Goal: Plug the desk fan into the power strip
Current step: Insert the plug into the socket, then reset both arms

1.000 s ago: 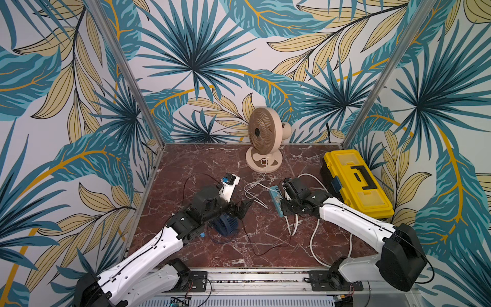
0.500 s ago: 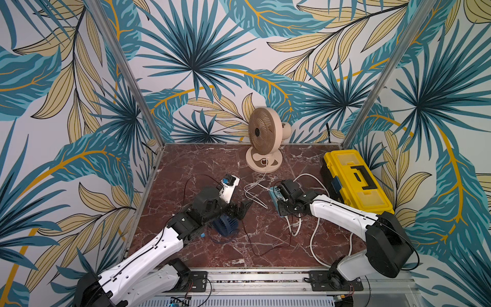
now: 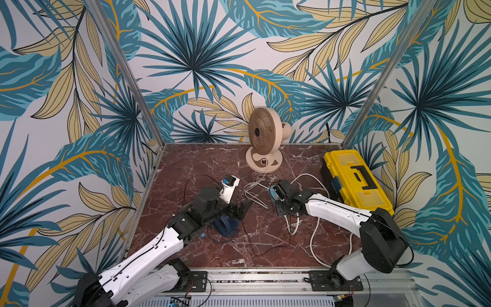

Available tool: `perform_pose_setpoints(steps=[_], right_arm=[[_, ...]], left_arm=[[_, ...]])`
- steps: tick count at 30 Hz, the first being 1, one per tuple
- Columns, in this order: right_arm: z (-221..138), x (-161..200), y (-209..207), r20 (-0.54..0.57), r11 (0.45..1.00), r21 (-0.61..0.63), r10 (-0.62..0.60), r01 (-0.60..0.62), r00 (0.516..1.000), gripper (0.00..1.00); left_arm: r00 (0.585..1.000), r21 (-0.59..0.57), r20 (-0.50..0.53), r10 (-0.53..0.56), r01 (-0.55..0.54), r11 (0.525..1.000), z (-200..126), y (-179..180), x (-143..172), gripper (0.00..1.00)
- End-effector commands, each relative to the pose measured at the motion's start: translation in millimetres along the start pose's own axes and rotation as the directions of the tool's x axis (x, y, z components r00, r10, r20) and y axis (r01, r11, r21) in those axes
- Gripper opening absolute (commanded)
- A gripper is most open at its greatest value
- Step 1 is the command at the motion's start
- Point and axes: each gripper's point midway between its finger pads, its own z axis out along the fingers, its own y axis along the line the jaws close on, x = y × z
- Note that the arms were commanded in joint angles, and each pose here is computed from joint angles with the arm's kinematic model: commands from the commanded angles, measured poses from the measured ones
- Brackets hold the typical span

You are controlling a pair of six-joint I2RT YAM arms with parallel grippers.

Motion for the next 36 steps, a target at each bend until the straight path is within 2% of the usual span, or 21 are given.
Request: perform_pose_setpoints(steps=[1, 4, 5, 6, 11, 17, 20, 24, 28, 32, 36], right_arm=[[45.5, 73.2, -6.9, -0.250, 0.999, 0.023, -0.025, 0.031, 0.968, 0.00], [35.0, 63.4, -6.6, -0.228, 0.999, 0.025, -0.021, 0.027, 0.973, 0.00], [28.5, 58.0, -7.0, -0.217, 0.999, 0.027, -0.020, 0.027, 0.976, 0.15], [20.5, 50.4, -6.6, -0.201, 0.999, 0.026, -0.022, 0.027, 0.979, 0.23], [-34.3, -2.9, 3.8, -0.058, 0.999, -0.028, -0.023, 0.022, 0.998, 0.52], [-98.9, -52.9, 15.6, 0.102, 0.993, -0.115, -0.029, 0.041, 0.994, 0.75], [-126.1, -61.8, 14.7, 0.174, 0.987, -0.151, -0.025, 0.052, 0.984, 0.99], [-161.5, -63.5, 7.8, 0.267, 0.980, -0.185, -0.028, 0.079, 0.963, 1.00], [-200.9, -66.0, -12.5, 0.416, 0.980, -0.167, -0.027, 0.106, 0.909, 1.00], [-226.8, -71.5, -54.1, 0.562, 0.997, -0.036, -0.033, 0.064, 0.827, 1.00], [-227.8, -74.6, -88.8, 0.642, 0.996, 0.088, -0.057, 0.001, 0.764, 1.00]], left_arm=[[1.000, -0.004, 0.007, 0.006, -0.006, 1.000, 1.3, 2.1, 1.8, 1.00], [1.000, -0.012, 0.006, 0.005, -0.005, 1.000, 1.6, 3.4, 1.9, 1.00], [1.000, -0.016, 0.006, 0.003, -0.003, 1.000, 1.7, 4.3, 1.6, 1.00], [1.000, -0.023, 0.007, 0.001, -0.001, 1.000, 1.7, 5.3, 0.9, 1.00], [0.999, -0.087, 0.034, -0.020, 0.023, 0.996, -2.3, 14.1, -12.1, 1.00], [0.997, -0.218, 0.064, -0.042, 0.055, 0.974, -17.3, 31.7, -33.8, 1.00], [0.997, -0.298, 0.066, -0.046, 0.063, 0.953, -29.2, 42.9, -38.9, 1.00], [0.995, -0.421, 0.091, -0.045, 0.079, 0.903, -51.0, 61.2, -48.1, 1.00], [0.985, -0.560, 0.171, -0.028, 0.120, 0.820, -82.0, 84.5, -56.3, 1.00], [0.977, -0.672, 0.213, 0.008, 0.141, 0.727, -106.5, 106.9, -52.9, 1.00], [0.974, -0.738, 0.228, 0.014, 0.163, 0.655, -115.8, 130.9, -44.0, 1.00]])
